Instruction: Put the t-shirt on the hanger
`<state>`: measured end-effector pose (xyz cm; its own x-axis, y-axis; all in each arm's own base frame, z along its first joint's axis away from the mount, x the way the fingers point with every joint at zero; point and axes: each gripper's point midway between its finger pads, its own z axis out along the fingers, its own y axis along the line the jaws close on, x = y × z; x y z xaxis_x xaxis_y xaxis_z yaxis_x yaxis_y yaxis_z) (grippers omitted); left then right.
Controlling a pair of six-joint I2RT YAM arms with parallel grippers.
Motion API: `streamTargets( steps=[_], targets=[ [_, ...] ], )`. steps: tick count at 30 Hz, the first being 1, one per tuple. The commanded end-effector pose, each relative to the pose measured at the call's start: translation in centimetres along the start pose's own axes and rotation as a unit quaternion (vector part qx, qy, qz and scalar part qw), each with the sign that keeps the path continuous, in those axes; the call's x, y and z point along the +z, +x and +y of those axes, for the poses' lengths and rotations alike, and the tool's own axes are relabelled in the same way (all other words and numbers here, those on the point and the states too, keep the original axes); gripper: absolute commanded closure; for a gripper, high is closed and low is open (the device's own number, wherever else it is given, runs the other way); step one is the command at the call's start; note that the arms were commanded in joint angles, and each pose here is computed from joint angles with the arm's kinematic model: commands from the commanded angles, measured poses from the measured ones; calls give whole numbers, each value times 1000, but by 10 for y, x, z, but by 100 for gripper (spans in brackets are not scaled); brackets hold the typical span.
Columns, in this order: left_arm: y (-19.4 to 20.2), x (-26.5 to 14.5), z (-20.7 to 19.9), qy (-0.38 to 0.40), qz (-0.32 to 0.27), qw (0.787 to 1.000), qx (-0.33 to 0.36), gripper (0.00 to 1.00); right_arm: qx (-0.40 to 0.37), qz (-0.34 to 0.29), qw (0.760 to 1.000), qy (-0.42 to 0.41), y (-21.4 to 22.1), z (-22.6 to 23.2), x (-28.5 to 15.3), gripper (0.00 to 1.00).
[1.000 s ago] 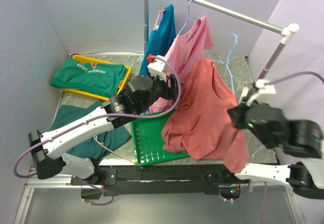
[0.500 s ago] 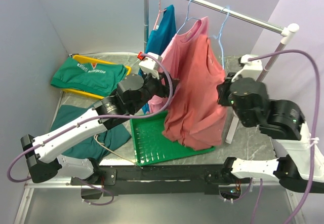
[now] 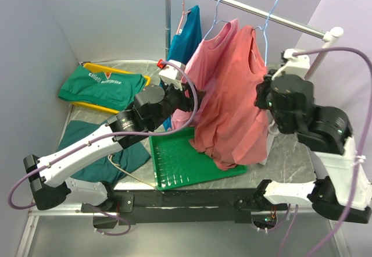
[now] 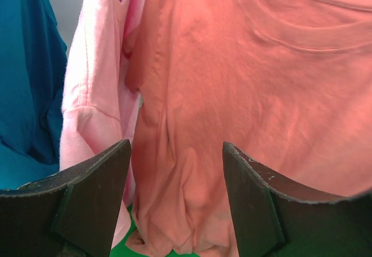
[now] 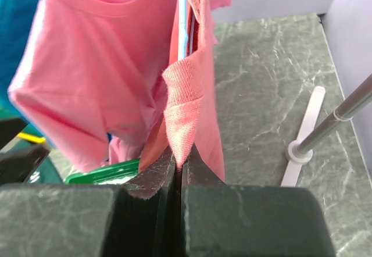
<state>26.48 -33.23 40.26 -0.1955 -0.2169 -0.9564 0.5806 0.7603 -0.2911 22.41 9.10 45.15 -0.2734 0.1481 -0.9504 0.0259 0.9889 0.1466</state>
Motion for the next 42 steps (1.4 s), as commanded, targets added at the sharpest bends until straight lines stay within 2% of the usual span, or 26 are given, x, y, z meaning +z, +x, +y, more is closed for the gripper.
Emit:
streamTargets(
  steps=[1,9,16,19,20,25,26,29,30,32,33,34,37,40,42],
  targets=[
    [-22,-10,0,5,-27,1000,-13,30,25,-26,999,8,-17,4,16,100],
    [-22,-15,3,3,-28,999,-16,30,13,2,1000,16,4,7,40,100],
    [-16,-21,6,3,-24,999,-24,30,21,11,1000,10,15,6,43,100],
    [-14,-25,7,4,-22,999,-28,28,26,13,1000,-7,19,9,40,87],
    [-14,-26,8,4,-22,999,-28,28,27,14,999,-12,20,10,39,76],
    [-8,-31,10,6,-15,999,-31,26,42,6,998,-44,19,8,24,52],
    [-11,-34,11,6,-18,999,-32,26,49,6,998,-48,20,8,22,44],
    [-10,-39,12,9,-20,999,-36,25,74,9,995,-69,34,4,12,34],
    [-11,-41,12,9,-20,999,-37,25,72,25,995,-71,51,4,15,32],
    [-10,-43,14,6,-20,999,-34,25,104,16,991,-86,56,-3,1,26],
    [-12,-45,15,6,-21,999,-34,24,102,33,988,-106,72,1,-1,25],
    [-13,-46,16,6,-21,999,-31,24,117,18,984,-130,68,-2,-15,23],
    [-13,-48,17,4,-19,999,-27,24,121,26,966,-225,76,16,-40,21],
    [-15,-50,18,5,-22,999,-31,23,108,86,947,-291,103,45,-44,20],
    [-15,-50,18,7,-23,999,-34,23,104,126,942,-294,136,55,-31,23]
  ],
)
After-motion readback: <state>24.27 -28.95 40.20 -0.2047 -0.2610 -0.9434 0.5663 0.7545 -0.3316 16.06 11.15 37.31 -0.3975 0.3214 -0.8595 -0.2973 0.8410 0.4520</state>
